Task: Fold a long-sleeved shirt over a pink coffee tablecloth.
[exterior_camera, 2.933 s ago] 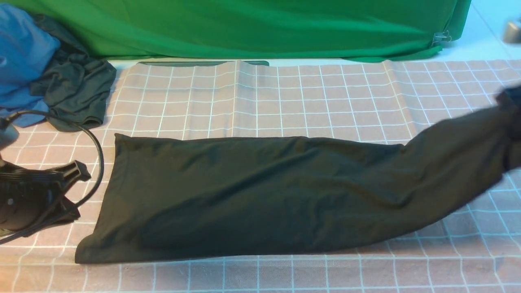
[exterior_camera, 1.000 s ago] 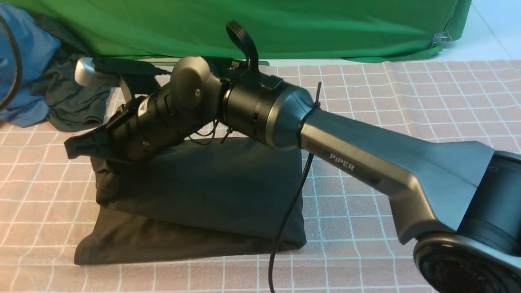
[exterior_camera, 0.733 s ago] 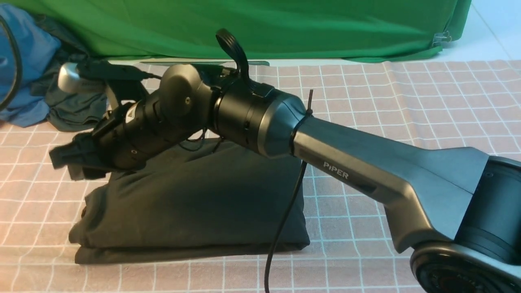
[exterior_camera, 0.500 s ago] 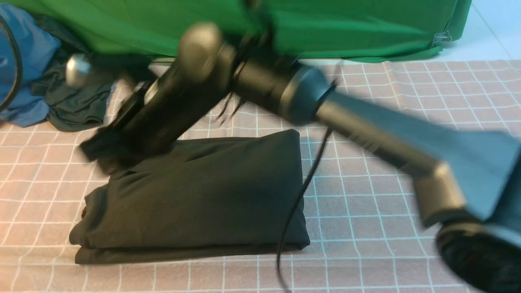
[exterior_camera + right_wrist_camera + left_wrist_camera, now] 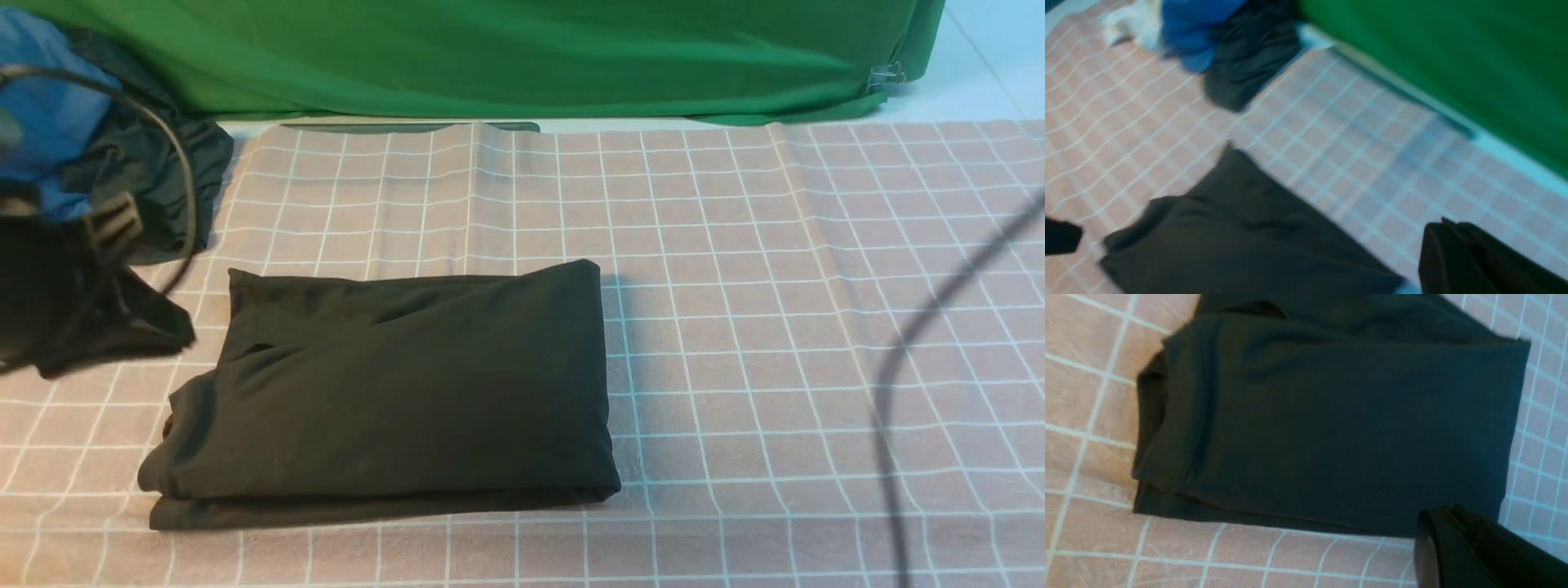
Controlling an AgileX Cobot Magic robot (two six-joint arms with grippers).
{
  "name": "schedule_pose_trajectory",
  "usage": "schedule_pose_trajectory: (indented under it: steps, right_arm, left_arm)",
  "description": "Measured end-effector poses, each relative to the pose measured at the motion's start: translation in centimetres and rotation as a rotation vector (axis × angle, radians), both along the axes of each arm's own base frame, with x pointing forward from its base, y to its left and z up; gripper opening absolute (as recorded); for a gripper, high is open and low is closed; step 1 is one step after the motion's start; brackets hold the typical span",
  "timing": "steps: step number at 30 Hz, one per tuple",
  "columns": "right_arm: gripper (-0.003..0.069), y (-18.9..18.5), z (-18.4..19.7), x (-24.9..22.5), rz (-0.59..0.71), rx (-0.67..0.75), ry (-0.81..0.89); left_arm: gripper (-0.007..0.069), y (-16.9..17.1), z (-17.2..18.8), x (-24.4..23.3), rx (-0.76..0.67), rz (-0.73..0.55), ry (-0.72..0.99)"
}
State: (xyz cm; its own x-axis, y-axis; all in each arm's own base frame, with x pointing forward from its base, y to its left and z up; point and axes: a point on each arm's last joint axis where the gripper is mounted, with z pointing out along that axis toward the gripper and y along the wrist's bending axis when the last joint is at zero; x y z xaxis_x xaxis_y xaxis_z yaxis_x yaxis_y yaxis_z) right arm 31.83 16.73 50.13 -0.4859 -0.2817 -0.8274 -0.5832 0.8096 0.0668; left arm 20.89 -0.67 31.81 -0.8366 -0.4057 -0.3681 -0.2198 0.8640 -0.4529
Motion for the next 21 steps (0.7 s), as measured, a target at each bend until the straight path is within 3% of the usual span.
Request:
schedule_pose_trajectory:
  steps: [5,10,16,21]
  right_arm:
    - [0.0039,-6.4,2.7,-6.5,-0.158,-0.102,-0.097]
    - [0.0039,-10.3,2.3,-12.7,-0.283,-0.114,-0.193]
    - [0.0039,-13.3,0.3,-20.5,-0.345,0.070,-0.395]
    - [0.0038,-13.4,-3.5,-20.6,-0.392,0.087,-0.241]
  left_arm:
    - [0.0013,-1.2,-0.9,-0.2,0.015,-0.062,0.011]
    - [0.0013,-1.7,-0.9,-0.2,0.029,-0.107,-0.003]
    - [0.0013,-1.7,-0.9,-0.2,0.032,-0.111,-0.005]
    - [0.0013,-1.7,-0.9,-0.2,0.034,-0.119,-0.003]
